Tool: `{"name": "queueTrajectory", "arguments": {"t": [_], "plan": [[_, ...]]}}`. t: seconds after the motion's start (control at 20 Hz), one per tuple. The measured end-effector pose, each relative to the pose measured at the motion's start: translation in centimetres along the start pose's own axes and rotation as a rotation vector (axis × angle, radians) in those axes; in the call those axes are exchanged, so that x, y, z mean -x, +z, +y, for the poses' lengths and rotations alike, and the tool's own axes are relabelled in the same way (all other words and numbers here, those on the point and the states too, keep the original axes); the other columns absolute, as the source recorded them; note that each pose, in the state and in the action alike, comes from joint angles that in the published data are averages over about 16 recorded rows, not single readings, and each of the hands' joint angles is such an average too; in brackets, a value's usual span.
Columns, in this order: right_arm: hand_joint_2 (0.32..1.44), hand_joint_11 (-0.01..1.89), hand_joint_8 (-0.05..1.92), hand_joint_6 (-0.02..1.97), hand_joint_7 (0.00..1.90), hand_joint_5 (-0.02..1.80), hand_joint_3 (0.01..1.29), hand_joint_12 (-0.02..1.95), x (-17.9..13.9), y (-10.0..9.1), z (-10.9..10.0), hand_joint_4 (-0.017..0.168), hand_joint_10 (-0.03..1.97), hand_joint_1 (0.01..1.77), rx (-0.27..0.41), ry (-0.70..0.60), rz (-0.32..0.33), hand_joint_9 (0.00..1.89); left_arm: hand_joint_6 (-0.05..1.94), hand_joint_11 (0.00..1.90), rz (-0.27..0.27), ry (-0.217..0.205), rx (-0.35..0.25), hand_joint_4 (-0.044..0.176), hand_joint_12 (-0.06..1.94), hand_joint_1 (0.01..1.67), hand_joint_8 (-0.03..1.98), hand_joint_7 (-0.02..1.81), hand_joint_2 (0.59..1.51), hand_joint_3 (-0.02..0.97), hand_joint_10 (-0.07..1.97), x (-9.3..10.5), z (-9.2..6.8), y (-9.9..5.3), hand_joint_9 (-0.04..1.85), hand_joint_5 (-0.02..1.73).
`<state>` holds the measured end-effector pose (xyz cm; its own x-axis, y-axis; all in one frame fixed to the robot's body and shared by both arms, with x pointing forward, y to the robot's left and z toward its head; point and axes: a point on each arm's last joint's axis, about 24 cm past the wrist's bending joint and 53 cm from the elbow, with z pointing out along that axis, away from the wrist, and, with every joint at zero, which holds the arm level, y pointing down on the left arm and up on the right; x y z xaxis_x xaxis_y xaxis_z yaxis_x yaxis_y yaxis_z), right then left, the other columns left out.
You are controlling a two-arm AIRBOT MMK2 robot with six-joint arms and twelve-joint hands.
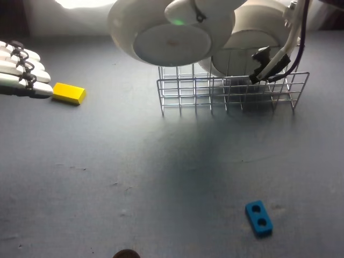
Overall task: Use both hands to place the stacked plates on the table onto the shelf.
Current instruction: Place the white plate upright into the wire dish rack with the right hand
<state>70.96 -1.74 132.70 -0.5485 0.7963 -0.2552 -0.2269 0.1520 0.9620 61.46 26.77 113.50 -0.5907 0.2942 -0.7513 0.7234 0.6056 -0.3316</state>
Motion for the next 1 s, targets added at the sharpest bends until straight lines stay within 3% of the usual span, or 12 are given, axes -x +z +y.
{"name": "queueTrajectory", "arguments": {"t": [0.6, 1.0], "plan": [[1.01, 0.86, 0.7, 0.78, 1.18, 0.99, 0.02, 1.08, 2.2, -0.7, -3.2, -0.001, 0.02, 1.23, -0.066, 0.014, -0.044, 1.35, 0.01, 0.02, 0.029, 0.013, 0.023, 0.002, -0.01, 0.01, 0.0, 0.01, 1.097, 0.015, 0.0, -0.8, 0.6, 0.2, 0.02, 0.02], [1.01, 0.85, 0.75, 0.78, 1.15, 0.99, 0.02, 1.07, 2.0, -0.8, -5.0, -0.002, 0.02, 1.23, -0.096, -0.03, -0.04, 1.36, 0.01, 0.02, 0.034, 0.015, 0.026, 0.002, -0.01, 0.01, 0.0, 0.02, 1.098, 0.015, 0.0, -0.9, 0.6, 0.2, 0.02, 0.02]]}}
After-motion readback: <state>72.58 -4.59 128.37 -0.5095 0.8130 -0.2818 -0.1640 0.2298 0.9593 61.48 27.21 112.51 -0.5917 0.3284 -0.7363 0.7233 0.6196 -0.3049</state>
